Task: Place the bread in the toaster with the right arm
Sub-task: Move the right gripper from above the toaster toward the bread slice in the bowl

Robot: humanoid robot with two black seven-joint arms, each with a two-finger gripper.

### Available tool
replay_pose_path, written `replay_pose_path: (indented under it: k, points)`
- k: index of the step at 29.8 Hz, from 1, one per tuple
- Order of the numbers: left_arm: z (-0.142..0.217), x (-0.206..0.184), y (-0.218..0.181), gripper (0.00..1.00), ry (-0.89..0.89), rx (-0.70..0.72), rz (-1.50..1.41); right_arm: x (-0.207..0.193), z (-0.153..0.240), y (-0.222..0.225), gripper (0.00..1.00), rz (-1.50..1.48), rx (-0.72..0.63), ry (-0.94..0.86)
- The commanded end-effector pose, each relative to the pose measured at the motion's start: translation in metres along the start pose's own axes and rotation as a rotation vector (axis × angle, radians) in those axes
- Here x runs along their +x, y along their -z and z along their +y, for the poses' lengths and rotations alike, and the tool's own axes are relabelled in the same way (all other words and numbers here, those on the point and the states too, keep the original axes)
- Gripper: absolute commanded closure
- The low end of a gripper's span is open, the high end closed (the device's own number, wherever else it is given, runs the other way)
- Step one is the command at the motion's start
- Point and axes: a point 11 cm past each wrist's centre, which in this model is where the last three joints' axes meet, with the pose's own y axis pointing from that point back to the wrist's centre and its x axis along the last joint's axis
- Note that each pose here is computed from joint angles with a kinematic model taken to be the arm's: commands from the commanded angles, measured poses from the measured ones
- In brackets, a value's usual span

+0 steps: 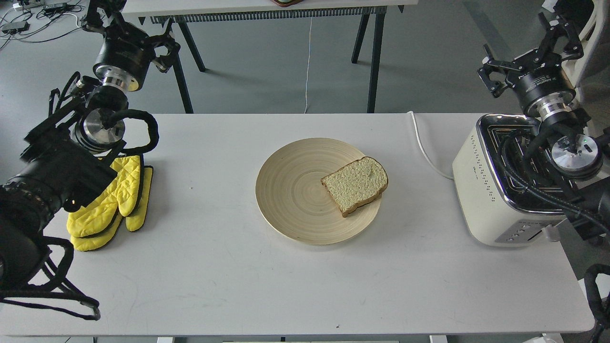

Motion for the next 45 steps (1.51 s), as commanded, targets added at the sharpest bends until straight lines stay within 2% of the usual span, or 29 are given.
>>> replay_pose_path:
  k: [1, 6, 8, 12, 16, 20, 27, 31, 34, 40, 45]
  points:
    - [0.000, 0.000, -0.001, 0.00, -0.001, -0.017, 0.003, -0.003, -0.001, -0.005, 0.00, -0.004, -0.009, 0.009]
    - [0.001, 0.001, -0.008, 0.00, -0.001, -0.071, -0.003, -0.009, -0.004, -0.005, 0.00, 0.027, -0.020, 0.023]
    - [0.001, 0.001, -0.008, 0.00, -0.001, -0.069, -0.005, -0.018, -0.009, -0.012, 0.00, 0.105, -0.065, 0.052]
    - [0.001, 0.001, -0.007, 0.00, 0.000, -0.070, -0.004, -0.050, -0.027, -0.020, 0.01, 0.381, -0.167, 0.148]
    - [0.001, 0.000, -0.006, 0.00, 0.002, -0.067, -0.005, -0.062, -0.031, -0.039, 0.01, 0.740, -0.283, 0.199]
    - [0.001, 0.000, -0.005, 0.00, 0.002, -0.065, -0.007, -0.064, -0.021, -0.066, 0.02, 1.164, -0.403, 0.289]
    - [0.001, 0.001, -0.005, 0.00, 0.001, -0.063, -0.008, -0.058, -0.004, -0.109, 0.05, 1.622, -0.516, 0.426]
    - [0.001, 0.000, -0.005, 0.00, 0.001, -0.064, -0.007, -0.044, 0.010, -0.131, 0.08, 1.755, -0.586, 0.489]
    - [0.001, 0.000, -0.005, 0.00, 0.001, -0.064, -0.007, -0.023, 0.025, -0.142, 0.15, 1.825, -0.678, 0.497]
    - [0.001, 0.000, -0.004, 0.00, 0.002, -0.063, -0.006, -0.007, 0.050, -0.178, 0.32, 1.872, -0.812, 0.567]
    - [0.001, 0.000, -0.004, 0.00, 0.003, -0.061, -0.008, 0.010, 0.066, -0.190, 0.34, 1.874, -0.876, 0.567]
